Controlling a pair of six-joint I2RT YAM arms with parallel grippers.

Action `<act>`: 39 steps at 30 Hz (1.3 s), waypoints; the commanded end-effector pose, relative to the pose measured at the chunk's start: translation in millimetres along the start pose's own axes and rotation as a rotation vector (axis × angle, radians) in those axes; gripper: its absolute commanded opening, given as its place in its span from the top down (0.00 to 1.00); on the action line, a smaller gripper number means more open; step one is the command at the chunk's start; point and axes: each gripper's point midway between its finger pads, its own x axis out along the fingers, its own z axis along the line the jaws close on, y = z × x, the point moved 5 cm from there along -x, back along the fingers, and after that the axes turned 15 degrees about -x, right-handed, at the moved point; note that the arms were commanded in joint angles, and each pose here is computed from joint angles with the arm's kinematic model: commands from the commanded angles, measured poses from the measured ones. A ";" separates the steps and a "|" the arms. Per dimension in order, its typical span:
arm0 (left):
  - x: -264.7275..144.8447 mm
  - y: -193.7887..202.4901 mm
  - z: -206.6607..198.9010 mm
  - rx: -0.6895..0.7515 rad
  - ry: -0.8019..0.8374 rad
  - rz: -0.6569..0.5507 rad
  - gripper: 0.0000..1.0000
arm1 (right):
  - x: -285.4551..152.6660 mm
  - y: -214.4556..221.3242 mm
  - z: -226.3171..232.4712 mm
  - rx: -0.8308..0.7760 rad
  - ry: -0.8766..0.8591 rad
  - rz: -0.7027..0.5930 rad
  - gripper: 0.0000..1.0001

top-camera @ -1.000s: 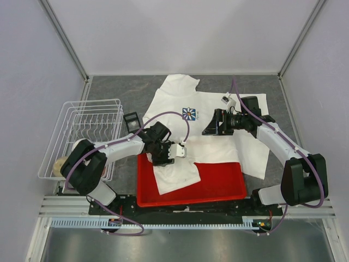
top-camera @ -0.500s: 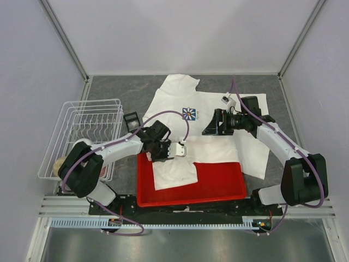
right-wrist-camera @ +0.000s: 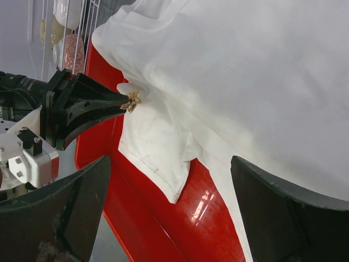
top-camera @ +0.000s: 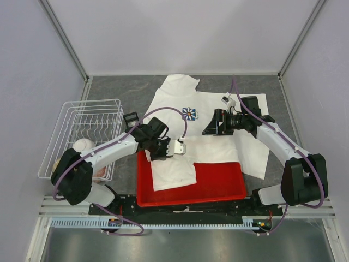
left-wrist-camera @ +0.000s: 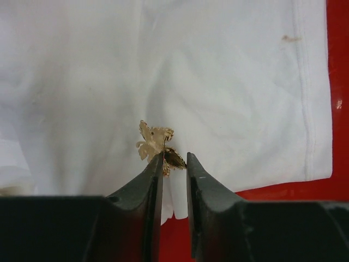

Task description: Pin the brooch onto the clothing

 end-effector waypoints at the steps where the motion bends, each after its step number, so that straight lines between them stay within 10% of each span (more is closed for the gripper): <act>1: -16.6 -22.3 -7.0 0.041 0.036 -0.096 0.75 | -2.1 -5.5 4.5 -0.023 -0.029 -0.025 0.02; 8: -39.6 -47.4 -9.9 0.101 -0.020 -0.230 0.78 | 10.6 -2.1 18.1 -0.001 -0.122 -0.002 0.02; 15: -63.8 -76.4 -44.1 0.527 -0.159 -0.371 0.80 | 32.4 -2.4 54.0 0.013 -0.301 0.049 0.02; 28: -70.6 -89.9 -75.8 0.899 -0.219 -0.403 0.80 | 33.3 15.8 108.0 -0.061 -0.566 0.148 0.08; 39: -70.3 -85.9 -81.8 0.985 -0.250 -0.410 0.81 | 47.7 35.6 108.2 -0.018 -0.542 0.210 0.41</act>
